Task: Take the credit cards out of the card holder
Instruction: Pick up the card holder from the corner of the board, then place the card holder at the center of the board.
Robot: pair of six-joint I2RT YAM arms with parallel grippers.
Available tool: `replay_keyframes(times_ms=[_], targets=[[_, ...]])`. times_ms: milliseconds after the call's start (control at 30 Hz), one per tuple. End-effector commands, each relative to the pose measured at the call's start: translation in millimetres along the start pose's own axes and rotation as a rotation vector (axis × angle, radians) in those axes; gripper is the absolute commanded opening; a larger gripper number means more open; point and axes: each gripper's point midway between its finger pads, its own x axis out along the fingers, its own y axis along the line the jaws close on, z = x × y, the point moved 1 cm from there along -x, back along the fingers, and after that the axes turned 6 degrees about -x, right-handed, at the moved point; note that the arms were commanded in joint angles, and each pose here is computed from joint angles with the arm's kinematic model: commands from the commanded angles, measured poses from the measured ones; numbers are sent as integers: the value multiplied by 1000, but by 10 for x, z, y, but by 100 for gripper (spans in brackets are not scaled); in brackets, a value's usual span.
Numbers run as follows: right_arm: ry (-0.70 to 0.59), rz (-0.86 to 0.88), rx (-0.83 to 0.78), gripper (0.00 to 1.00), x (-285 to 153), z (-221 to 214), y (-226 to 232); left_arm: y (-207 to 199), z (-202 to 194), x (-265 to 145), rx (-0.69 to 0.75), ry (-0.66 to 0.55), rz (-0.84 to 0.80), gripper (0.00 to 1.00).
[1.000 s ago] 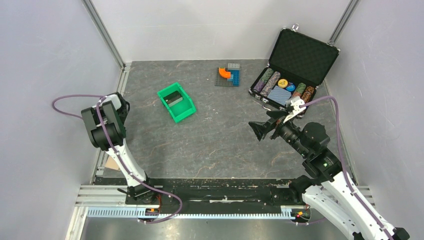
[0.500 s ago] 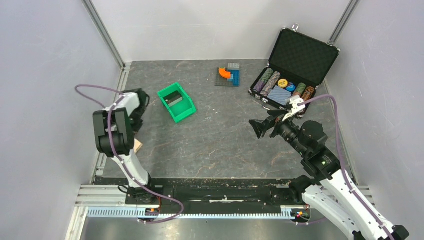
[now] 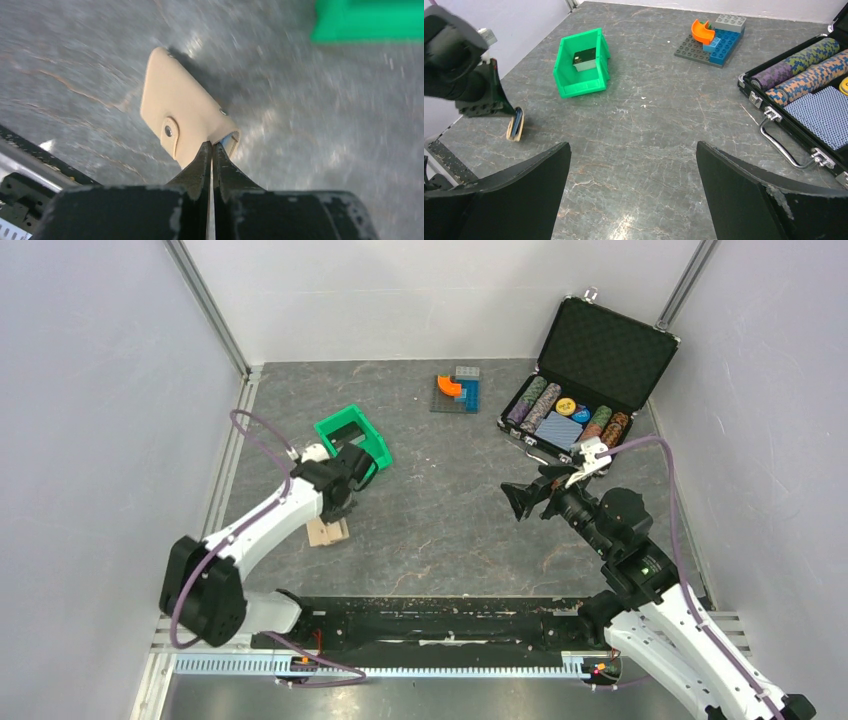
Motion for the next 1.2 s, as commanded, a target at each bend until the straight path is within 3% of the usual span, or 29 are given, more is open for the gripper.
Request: replay_keyframes(times_ms=[0, 133, 433, 667, 900, 1167], targets=[[-25, -22, 3, 99, 22, -5, -43, -335, -472, -342, 173, 132, -345, 2], [-10, -5, 2, 99, 30, -81, -22, -650, -844, -919, 262, 258, -743, 2], [21, 22, 13, 96, 35, -208, 19, -809, -1096, -1617, 219, 441, -1181, 2], [27, 34, 32, 94, 35, -234, 43, -738, -1125, -1237, 283, 383, -996, 2], [33, 27, 39, 93, 28, -255, 33, -744, -766, -1278, 355, 177, -914, 2], [53, 0, 36, 93, 25, -309, -15, -1032, -1181, -1365, 456, 277, -944, 4]])
